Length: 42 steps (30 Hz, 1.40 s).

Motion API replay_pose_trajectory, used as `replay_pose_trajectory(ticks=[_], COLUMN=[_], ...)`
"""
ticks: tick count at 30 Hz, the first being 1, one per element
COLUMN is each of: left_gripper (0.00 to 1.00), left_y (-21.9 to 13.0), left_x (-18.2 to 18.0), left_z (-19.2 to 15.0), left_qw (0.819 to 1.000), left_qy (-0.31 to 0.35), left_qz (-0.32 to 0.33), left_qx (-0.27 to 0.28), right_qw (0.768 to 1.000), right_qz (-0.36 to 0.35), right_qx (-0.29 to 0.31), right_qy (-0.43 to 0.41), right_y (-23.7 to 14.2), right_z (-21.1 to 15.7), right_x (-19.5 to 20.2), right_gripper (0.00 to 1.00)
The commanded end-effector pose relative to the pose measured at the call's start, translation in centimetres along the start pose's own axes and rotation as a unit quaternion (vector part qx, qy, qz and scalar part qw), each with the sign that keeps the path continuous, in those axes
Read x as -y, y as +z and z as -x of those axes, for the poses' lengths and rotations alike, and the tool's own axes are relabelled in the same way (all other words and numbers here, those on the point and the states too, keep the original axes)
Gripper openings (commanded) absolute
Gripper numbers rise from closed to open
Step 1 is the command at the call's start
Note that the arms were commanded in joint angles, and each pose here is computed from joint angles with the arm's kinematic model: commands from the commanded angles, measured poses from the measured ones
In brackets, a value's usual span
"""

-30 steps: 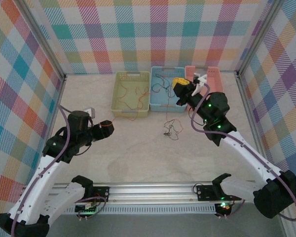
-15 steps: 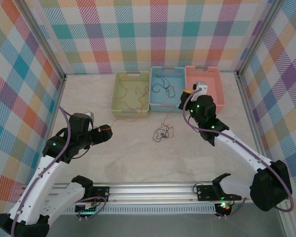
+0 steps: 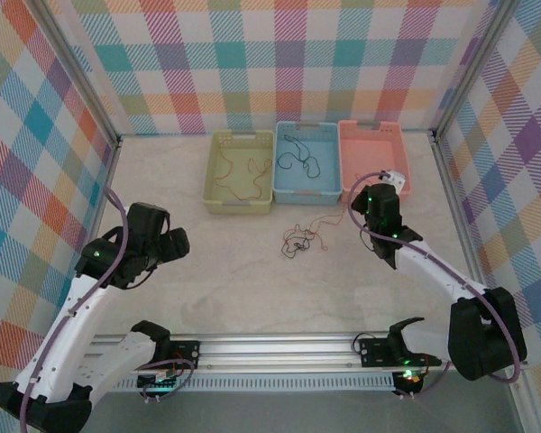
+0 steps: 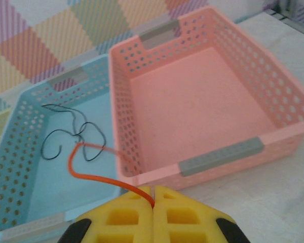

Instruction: Untangle the cables

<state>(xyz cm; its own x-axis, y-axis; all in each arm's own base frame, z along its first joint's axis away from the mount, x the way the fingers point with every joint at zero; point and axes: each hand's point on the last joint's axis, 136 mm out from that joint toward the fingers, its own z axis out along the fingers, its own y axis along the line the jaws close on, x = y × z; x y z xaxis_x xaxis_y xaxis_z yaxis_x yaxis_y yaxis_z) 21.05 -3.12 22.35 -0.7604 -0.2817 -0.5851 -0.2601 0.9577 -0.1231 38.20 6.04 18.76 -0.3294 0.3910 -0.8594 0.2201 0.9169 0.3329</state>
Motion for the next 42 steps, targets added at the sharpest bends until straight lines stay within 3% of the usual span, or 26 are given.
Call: replay_pose_trajectory(ticks=[1,6,11,17,23,35,42], left_gripper=[0.8,0.68,0.62,0.6,0.63,0.59,0.52], left_y=[-0.3,1.1,3.0,6.5,11.0,15.8,16.4], left_x=[1.1,8.9,14.9,22.1,25.6,26.5,26.8], left_z=[0.2,-0.9,-2.6,-7.4,-11.1,-13.9,-13.2], left_qw=[0.999,0.974,0.957,0.955,0.962,0.968,0.974], left_qy=[-0.003,-0.025,-0.001,0.095,0.171,0.152,0.137], left_qz=[-0.032,-0.217,-0.276,-0.244,-0.139,-0.073,-0.059], left_qx=[-0.001,-0.057,-0.094,-0.14,-0.161,-0.185,-0.168], right_qw=[0.999,0.999,0.998,0.998,0.998,0.998,0.998], right_qz=[-0.022,-0.033,-0.037,-0.032,-0.024,-0.008,-0.003], right_qx=[0.006,0.007,0.0,-0.005,-0.003,-0.011,-0.013], right_qy=[0.025,0.042,0.047,0.048,0.05,0.053,0.054], right_y=[-0.1,-0.2,0.1,0.3,0.1,0.3,0.3], right_z=[0.0,-0.5,-1.2,-1.8,-1.9,-2.4,-2.5], right_x=[1.3,2.3,2.6,2.7,2.6,2.1,1.9], right_gripper=[0.0,0.0,0.0,0.0,0.0,0.0,0.0])
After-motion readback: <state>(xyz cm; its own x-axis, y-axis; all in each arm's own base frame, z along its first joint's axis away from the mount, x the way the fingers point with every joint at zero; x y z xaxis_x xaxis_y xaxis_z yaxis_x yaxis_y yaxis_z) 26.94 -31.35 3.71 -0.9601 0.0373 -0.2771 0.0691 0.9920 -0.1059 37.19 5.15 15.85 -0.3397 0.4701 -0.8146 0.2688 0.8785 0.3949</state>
